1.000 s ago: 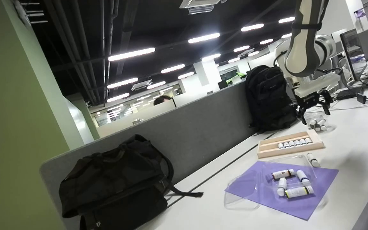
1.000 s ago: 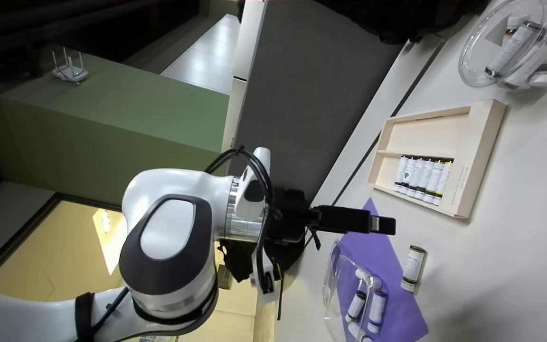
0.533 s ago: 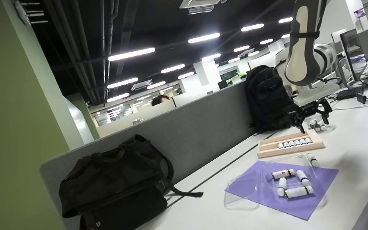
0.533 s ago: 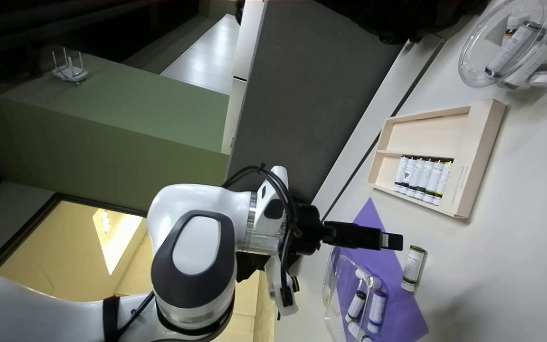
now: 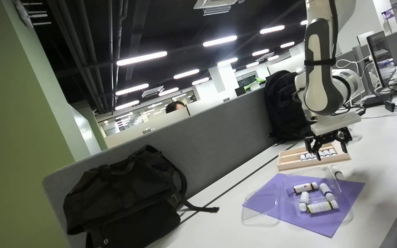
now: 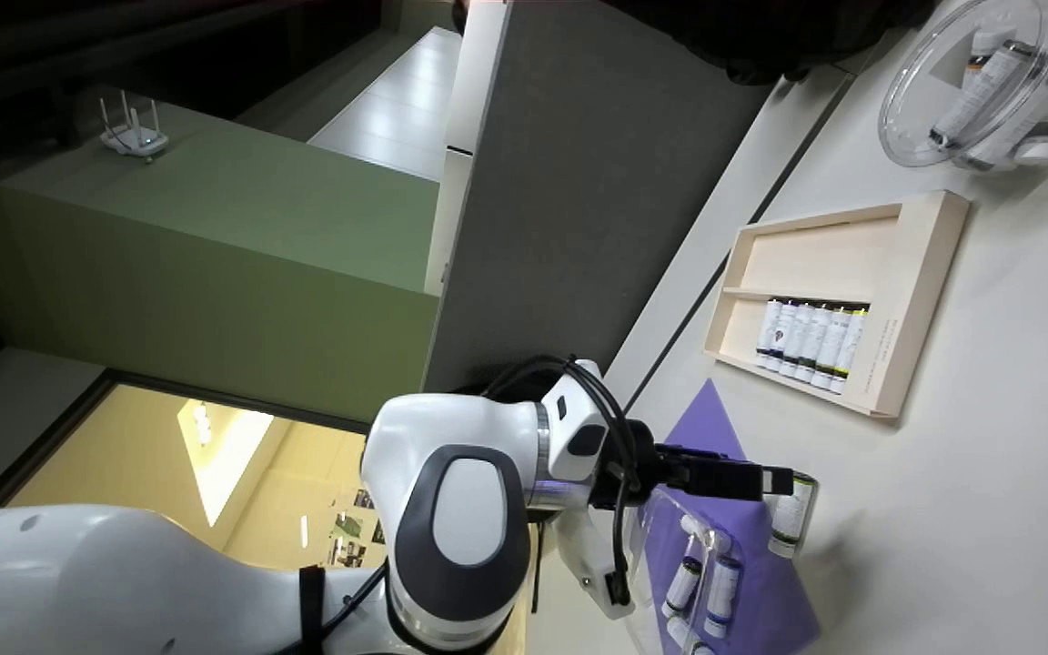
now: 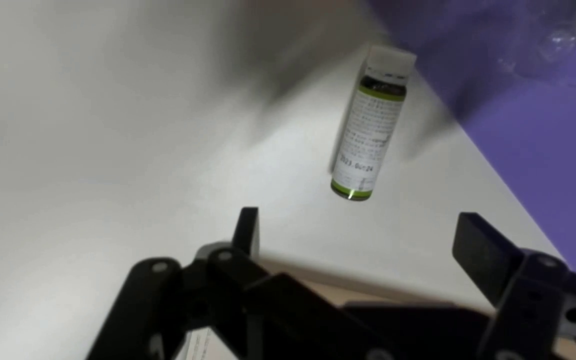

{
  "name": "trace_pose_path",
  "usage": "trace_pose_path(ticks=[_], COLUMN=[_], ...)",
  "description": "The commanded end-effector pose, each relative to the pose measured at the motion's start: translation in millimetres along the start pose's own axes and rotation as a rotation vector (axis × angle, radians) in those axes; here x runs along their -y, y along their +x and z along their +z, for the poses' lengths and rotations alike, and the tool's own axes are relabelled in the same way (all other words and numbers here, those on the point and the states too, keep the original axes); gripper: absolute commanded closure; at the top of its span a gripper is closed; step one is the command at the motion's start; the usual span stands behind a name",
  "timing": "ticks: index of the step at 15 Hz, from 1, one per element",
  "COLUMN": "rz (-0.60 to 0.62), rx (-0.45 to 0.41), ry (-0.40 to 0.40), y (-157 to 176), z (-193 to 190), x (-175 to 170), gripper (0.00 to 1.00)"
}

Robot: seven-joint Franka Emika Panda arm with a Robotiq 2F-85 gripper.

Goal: Take a bottle from the table and put it on the tray

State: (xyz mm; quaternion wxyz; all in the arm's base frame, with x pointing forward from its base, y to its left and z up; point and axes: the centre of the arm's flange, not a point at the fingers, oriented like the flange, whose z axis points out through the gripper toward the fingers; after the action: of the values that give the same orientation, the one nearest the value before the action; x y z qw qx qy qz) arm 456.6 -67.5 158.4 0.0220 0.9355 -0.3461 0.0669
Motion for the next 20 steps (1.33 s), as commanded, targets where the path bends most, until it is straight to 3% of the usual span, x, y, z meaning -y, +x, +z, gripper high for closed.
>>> trace_pose_path(ticks=[1, 3, 4, 6, 15, 20], rz=[0.044, 0.047, 0.042, 0.036, 0.041, 0.064], rx=[0.004, 0.01, 0.013, 0.018, 0.041, 0.001], ry=[-0.016, -0.027, -0.032, -0.047, -0.106, -0.075], y=[2.9, 0.2, -1.6, -8.7, 9.7, 40.4], z=[22.0, 32.2, 36.6, 39.7, 34.0, 6.3], x=[23.4, 32.4, 35.6, 41.0, 39.1, 35.1], gripper=[0.0, 0.0, 0.25, 0.32, 0.88, 0.88])
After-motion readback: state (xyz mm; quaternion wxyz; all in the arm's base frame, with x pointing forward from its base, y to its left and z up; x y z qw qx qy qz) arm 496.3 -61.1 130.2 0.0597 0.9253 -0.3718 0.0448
